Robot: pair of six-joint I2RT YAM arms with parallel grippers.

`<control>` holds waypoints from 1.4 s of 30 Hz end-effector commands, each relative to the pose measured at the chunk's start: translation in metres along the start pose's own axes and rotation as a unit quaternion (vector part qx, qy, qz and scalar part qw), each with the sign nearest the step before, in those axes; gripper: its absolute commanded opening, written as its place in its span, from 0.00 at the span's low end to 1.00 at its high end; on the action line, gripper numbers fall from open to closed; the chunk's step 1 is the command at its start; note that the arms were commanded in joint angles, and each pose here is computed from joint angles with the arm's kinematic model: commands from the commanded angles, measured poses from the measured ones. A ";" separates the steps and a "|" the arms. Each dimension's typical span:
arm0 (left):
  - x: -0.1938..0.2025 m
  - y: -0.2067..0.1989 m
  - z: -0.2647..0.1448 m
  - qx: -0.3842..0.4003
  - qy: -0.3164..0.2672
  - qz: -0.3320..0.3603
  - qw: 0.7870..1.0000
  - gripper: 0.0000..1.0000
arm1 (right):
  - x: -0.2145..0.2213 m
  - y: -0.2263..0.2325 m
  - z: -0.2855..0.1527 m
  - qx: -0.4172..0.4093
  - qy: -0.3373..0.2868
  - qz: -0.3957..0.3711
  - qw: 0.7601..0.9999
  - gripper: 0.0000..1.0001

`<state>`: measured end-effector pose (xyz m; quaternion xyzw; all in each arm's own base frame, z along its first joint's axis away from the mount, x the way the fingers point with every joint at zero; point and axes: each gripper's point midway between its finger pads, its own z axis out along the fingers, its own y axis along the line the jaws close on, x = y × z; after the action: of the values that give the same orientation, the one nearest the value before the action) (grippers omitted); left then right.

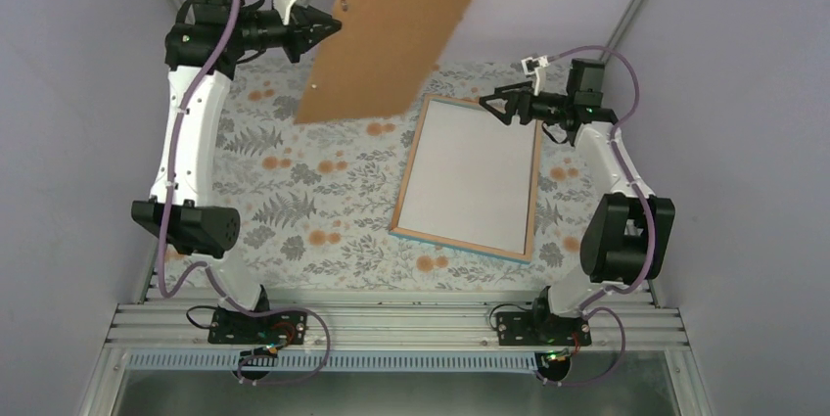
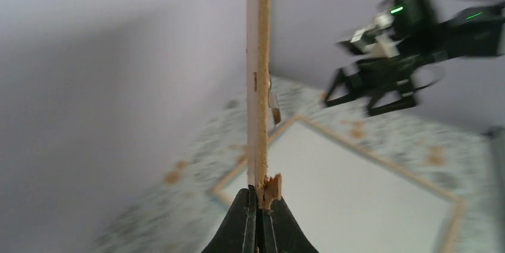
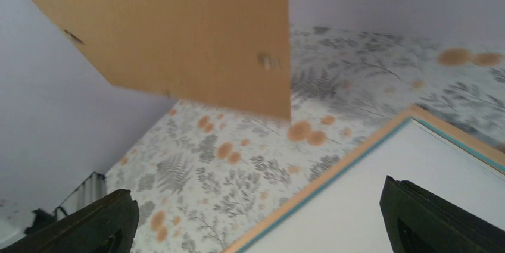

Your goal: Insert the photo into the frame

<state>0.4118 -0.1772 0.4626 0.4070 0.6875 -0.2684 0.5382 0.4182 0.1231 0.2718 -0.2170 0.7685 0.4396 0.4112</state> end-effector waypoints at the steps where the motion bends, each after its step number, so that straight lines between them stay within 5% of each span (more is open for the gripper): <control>1: -0.021 -0.047 -0.010 0.210 -0.061 -0.150 0.964 0.02 | -0.027 0.051 0.001 -0.078 -0.022 -0.040 0.996 1.00; 16: 0.094 -0.038 0.067 0.285 -0.035 -0.428 0.857 0.02 | 0.009 -0.020 -0.078 0.037 -0.030 0.068 0.997 0.98; 21: 0.127 -0.042 0.104 0.294 -0.007 -0.483 0.825 0.02 | 0.062 -0.083 -0.100 0.191 0.016 0.144 0.971 0.74; 33: 0.193 -0.058 0.172 0.313 0.055 -0.568 0.759 0.02 | 0.160 -0.140 -0.111 0.262 0.085 0.282 0.919 0.63; 42: 0.229 -0.068 0.206 0.309 0.081 -0.597 0.736 0.02 | 0.201 -0.154 -0.104 0.268 0.115 0.327 0.899 0.54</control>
<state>0.4348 -0.3073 0.1696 0.0557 0.7198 -0.6909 0.0369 0.3721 -0.0388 0.0829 0.0985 0.9226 0.2990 0.2231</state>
